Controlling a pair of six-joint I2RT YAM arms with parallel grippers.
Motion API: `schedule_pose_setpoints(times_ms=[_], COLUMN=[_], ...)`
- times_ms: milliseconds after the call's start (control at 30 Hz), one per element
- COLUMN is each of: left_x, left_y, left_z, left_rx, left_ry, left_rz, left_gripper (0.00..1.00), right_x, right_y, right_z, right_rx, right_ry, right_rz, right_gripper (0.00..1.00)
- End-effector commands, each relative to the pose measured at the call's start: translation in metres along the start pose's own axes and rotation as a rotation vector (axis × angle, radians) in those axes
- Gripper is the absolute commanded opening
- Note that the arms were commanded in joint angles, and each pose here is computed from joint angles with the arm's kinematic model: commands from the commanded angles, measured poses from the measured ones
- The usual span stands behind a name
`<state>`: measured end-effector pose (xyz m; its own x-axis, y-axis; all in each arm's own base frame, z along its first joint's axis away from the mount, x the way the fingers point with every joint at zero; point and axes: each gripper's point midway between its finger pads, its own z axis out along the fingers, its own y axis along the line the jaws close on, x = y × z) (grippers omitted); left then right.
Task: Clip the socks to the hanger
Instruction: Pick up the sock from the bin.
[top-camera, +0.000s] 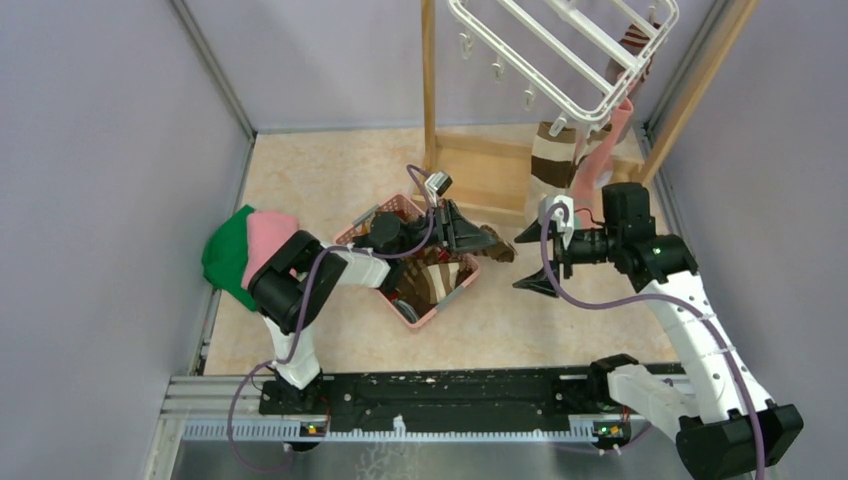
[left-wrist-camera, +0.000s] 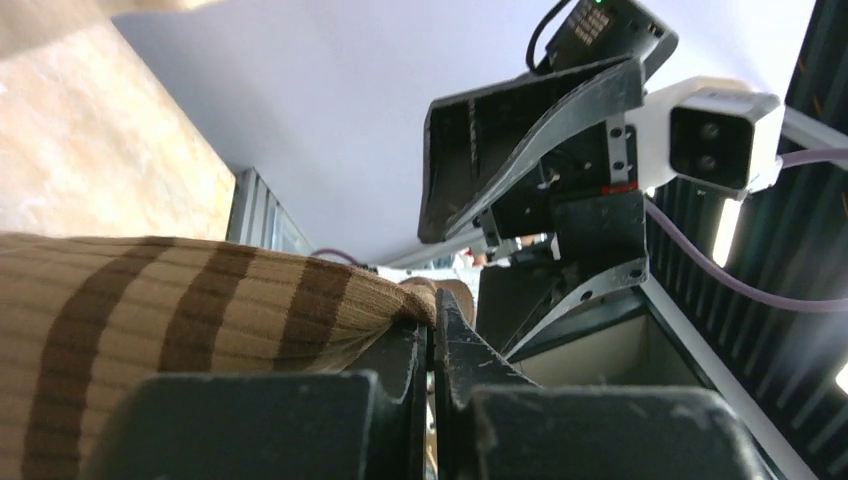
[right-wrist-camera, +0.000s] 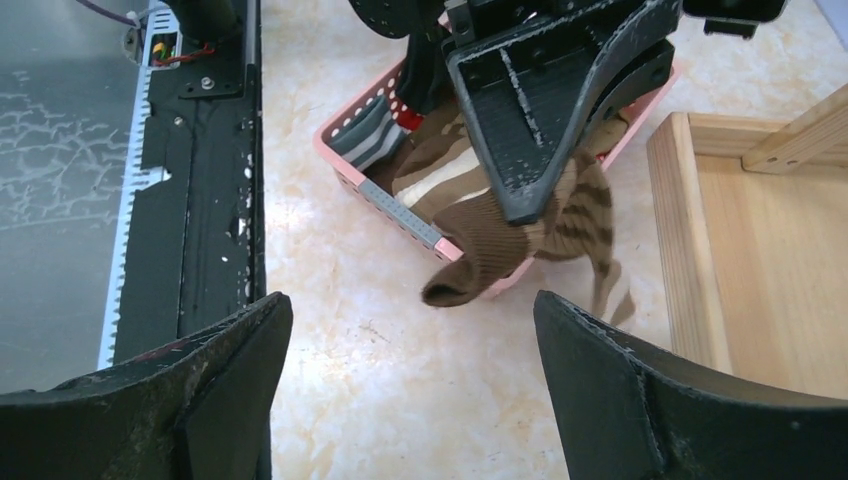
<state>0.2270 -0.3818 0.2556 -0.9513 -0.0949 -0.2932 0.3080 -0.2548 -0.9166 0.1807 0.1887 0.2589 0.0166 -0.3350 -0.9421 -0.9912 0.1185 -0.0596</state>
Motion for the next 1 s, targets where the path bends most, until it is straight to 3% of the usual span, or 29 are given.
schedule_pose_setpoints(times_ms=[0,233,500,700,767,933,967], left_x=[-0.025,-0.030,-0.029,-0.027,-0.027,-0.024,-0.024], left_y=[-0.049,-0.056,-0.060,-0.063,-0.063,-0.064,-0.064], left_z=[0.002,0.009,0.012,0.012,0.011,0.009,0.008], left_rx=[0.182,0.198,0.213,0.239,0.243,0.243,0.239], left_ry=[-0.170,-0.243,-0.247,-0.237,-0.237,-0.237,-0.236], left_rz=[0.169,0.166,0.159,0.142,0.140,0.141,0.142], left_gripper=[0.00,0.00,0.00,0.00,0.00,0.00,0.00], right_x=[-0.013,-0.014,-0.009,0.000,0.001,-0.001,-0.001], right_y=[-0.013,-0.026,-0.039,-0.047,-0.050,-0.053,-0.053], right_z=[0.005,0.015,0.018,0.015,0.015,0.012,0.012], right_rx=[0.022,0.036,0.092,0.149,0.164,0.182,0.183], right_ry=[-0.067,-0.095,-0.078,-0.043,-0.036,-0.028,-0.027], right_rz=[-0.001,0.068,0.080,0.052,0.048,0.027,0.026], right_gripper=[0.88,0.79,0.59,0.50,0.39,0.01,0.00])
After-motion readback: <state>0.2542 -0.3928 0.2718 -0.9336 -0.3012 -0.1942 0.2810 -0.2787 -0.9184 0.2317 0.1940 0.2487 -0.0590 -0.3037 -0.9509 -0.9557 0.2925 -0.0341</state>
